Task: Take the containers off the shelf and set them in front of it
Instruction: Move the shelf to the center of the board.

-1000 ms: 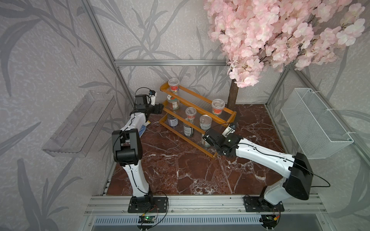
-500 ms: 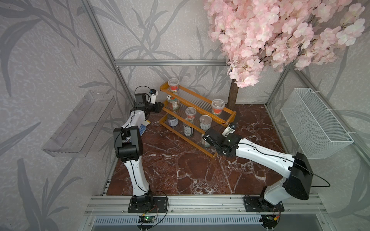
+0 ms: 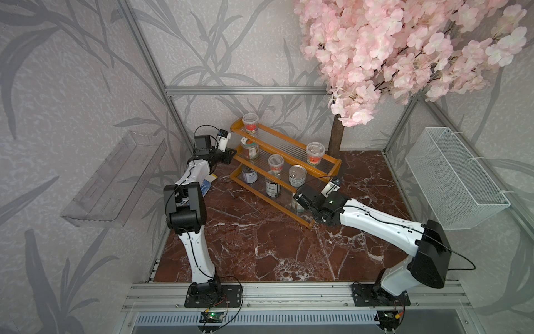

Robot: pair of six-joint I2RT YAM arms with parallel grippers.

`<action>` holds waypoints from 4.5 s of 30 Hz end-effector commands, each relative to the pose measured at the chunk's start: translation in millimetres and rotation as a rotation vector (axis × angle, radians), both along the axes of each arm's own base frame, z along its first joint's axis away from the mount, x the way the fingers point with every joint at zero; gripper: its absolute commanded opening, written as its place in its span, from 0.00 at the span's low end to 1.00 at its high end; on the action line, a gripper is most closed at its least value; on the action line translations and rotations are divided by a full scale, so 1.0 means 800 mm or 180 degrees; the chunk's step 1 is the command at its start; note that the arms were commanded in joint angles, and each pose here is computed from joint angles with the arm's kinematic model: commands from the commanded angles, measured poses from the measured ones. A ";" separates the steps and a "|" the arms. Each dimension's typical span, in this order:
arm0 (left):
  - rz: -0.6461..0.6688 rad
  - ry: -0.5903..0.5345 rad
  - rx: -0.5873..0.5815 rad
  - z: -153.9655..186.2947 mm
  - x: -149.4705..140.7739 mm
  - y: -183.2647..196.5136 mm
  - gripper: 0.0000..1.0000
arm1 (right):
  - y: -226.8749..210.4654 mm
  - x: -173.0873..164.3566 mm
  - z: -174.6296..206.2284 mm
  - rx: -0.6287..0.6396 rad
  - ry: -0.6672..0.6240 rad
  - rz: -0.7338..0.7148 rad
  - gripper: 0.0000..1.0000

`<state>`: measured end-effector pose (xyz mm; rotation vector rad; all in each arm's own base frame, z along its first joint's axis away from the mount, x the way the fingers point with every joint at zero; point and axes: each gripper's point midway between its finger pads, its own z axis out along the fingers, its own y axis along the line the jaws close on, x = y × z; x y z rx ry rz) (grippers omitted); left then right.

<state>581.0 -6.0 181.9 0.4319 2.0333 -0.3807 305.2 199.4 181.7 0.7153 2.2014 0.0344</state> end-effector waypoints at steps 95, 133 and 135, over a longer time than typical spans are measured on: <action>0.0512 0.0110 -0.0386 0.019 -0.252 -0.079 0.40 | -0.112 0.079 0.013 -0.1033 -0.0114 0.1101 0.28; 0.0597 0.0013 -0.0314 0.038 -0.232 -0.058 0.51 | -0.124 0.027 0.039 -0.0957 -0.0140 0.1411 0.67; 0.0625 -0.0042 -0.0309 0.048 -0.240 -0.056 0.58 | -0.120 0.024 0.045 -0.0905 -0.0178 0.1493 0.73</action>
